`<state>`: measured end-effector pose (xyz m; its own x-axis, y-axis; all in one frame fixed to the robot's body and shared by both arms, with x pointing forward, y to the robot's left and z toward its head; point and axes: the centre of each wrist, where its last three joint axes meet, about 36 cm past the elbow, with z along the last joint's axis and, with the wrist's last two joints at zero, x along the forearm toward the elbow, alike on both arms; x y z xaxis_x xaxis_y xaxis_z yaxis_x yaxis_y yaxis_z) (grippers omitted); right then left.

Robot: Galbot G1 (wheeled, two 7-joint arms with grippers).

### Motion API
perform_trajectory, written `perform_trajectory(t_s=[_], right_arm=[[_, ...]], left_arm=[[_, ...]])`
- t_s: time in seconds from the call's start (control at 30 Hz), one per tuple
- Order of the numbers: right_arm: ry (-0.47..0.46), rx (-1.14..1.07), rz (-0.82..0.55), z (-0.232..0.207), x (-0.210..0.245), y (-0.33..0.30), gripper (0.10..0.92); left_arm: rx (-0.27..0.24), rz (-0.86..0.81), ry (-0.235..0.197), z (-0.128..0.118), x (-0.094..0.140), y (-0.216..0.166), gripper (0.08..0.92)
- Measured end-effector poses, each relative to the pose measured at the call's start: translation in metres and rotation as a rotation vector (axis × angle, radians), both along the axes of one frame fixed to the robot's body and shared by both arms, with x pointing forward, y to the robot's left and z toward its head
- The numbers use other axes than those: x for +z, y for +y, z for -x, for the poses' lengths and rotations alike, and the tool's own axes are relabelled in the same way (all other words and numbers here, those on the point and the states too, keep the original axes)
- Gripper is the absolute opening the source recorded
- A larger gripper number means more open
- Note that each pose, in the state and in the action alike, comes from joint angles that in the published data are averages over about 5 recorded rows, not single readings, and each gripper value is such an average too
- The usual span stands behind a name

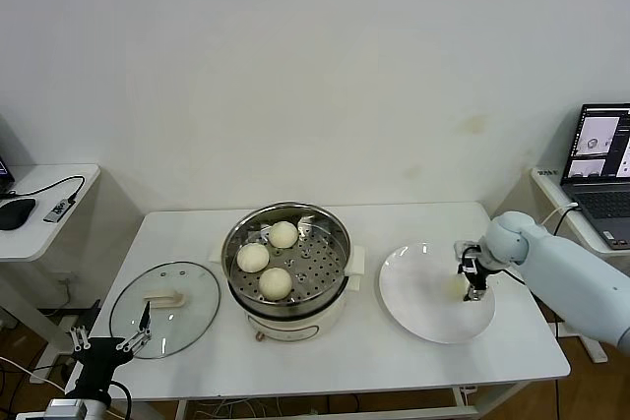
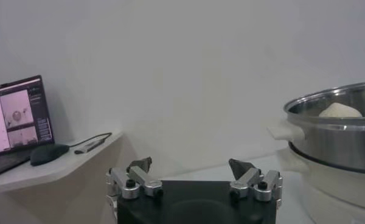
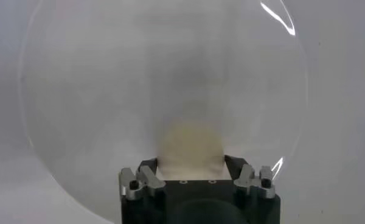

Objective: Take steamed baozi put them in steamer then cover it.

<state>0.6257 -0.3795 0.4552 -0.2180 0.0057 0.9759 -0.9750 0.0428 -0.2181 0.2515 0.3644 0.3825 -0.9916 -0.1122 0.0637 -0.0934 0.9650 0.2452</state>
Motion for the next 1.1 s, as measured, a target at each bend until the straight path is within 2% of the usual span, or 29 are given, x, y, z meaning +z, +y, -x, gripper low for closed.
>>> perform_trajectory(t_s=[0.3, 0.57, 0.9, 1.1], right_arm=[[-0.013, 0.006, -0.009, -0.001, 0.027, -0.002, 0.590], [-0.067, 0.023, -0.068, -0.005, 0.090, 0.013, 0.585], [-0.146, 0.109, -0.169, -0.011, 0.189, 0.088, 0.594], [-0.161, 0.147, -0.228, -0.009, 0.231, 0.150, 0.594]], left_arm=[[0.000, 0.000, -0.005, -0.002, 0.000, 0.000, 0.823], [-0.005, 0.001, -0.010, -0.004, 0.001, 0.000, 0.823], [-0.014, -0.005, -0.019, -0.008, 0.001, -0.003, 0.823], [-0.015, -0.015, -0.023, -0.008, 0.002, -0.005, 0.823]])
